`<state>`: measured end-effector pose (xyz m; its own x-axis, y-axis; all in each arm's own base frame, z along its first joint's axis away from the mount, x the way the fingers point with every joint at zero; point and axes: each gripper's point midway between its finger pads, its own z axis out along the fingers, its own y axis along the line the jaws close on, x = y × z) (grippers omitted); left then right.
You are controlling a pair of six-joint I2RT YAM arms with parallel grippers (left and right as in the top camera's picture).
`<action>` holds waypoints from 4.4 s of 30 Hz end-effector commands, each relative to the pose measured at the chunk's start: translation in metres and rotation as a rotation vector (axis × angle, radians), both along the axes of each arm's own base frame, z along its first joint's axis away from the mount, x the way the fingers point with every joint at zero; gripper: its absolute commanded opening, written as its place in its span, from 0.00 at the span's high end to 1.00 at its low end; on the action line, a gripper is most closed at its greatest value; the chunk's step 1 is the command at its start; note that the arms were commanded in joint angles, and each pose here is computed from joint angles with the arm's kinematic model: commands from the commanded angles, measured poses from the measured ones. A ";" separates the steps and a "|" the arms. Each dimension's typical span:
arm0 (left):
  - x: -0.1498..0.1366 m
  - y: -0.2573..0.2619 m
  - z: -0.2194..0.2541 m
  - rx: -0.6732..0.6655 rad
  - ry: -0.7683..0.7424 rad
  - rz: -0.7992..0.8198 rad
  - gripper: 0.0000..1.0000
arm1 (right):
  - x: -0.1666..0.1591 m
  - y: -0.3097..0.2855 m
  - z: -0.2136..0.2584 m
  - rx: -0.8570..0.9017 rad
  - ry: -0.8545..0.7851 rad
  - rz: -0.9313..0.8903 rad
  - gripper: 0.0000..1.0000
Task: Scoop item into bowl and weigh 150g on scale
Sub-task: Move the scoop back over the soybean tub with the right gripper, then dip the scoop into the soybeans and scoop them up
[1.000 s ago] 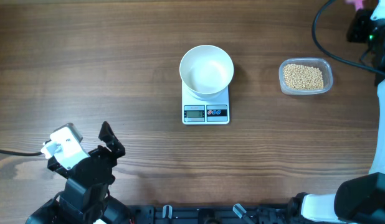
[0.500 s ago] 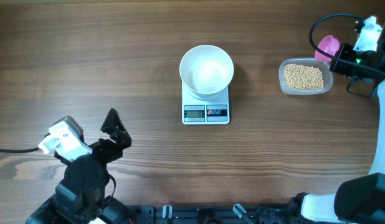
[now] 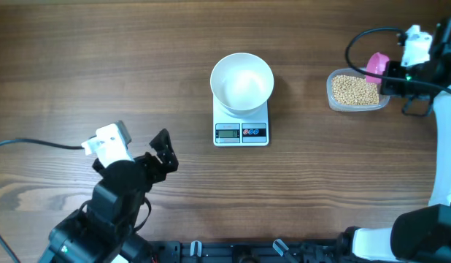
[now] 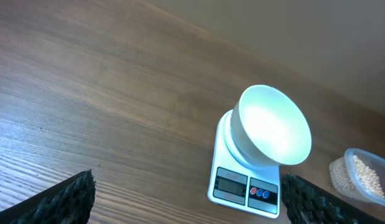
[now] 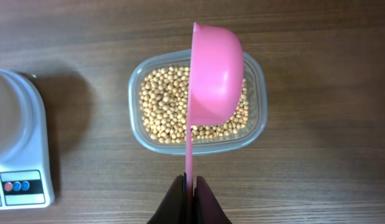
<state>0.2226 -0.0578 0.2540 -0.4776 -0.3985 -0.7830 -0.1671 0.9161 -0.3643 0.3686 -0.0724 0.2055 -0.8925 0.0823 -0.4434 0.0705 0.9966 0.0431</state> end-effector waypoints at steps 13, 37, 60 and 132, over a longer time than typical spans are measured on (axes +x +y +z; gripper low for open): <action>0.000 -0.001 -0.007 0.011 0.026 -0.005 0.00 | -0.010 0.008 -0.034 -0.285 0.092 -0.023 0.96; -0.001 0.000 -0.007 0.013 0.029 -0.005 0.00 | -0.004 0.007 -0.090 -0.281 0.247 -0.003 0.96; -0.001 0.000 -0.008 0.015 0.032 -0.005 0.00 | -0.004 0.031 -0.097 0.130 0.207 0.084 0.96; -0.002 -0.003 -0.009 0.006 0.038 -0.021 0.00 | -0.018 0.000 -0.109 0.807 0.093 -0.065 0.96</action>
